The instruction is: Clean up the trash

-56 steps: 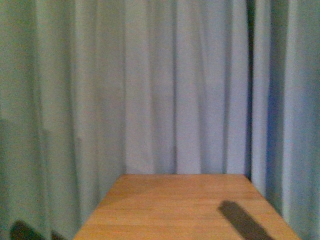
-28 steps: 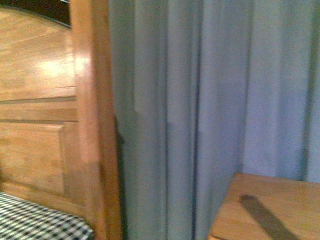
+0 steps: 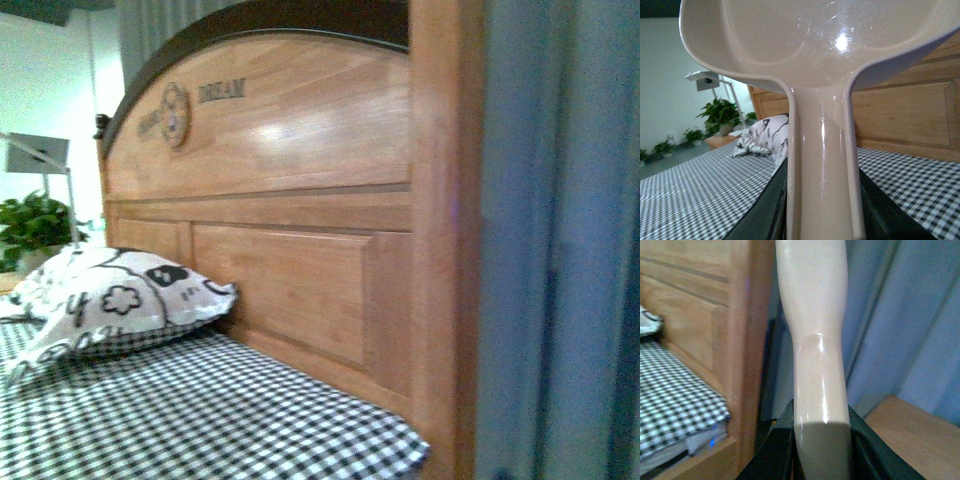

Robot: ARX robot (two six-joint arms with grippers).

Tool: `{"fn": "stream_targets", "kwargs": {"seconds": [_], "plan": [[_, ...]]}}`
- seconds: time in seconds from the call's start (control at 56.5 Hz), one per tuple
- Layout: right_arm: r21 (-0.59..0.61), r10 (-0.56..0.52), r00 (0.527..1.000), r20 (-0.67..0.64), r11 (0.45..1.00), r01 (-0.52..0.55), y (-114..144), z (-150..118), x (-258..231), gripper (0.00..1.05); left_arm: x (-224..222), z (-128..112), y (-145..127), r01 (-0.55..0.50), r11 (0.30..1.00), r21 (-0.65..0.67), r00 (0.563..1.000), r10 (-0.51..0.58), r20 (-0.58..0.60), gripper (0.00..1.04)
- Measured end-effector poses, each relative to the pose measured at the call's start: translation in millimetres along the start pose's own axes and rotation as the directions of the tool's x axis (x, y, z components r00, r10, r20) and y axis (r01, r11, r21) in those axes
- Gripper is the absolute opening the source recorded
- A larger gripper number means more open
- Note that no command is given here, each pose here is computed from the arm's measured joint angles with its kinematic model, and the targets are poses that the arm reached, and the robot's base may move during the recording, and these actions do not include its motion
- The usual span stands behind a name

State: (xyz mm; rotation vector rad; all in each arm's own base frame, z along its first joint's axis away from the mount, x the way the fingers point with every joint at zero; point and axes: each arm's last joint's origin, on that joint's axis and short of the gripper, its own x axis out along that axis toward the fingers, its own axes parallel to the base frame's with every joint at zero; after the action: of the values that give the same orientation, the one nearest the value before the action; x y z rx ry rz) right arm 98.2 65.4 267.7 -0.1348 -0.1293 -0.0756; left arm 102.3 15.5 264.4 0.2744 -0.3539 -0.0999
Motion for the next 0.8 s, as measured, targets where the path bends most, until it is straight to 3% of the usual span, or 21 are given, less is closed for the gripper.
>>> {"fn": "stream_targets", "kwargs": {"seconds": [0.797], "plan": [[-0.006,0.009,1.000,-0.003,1.000,-0.009,1.2,-1.0,0.4,0.21,-0.3,0.1,0.4,-0.009,1.000,-0.002,1.000,0.009,0.000,0.28]]}}
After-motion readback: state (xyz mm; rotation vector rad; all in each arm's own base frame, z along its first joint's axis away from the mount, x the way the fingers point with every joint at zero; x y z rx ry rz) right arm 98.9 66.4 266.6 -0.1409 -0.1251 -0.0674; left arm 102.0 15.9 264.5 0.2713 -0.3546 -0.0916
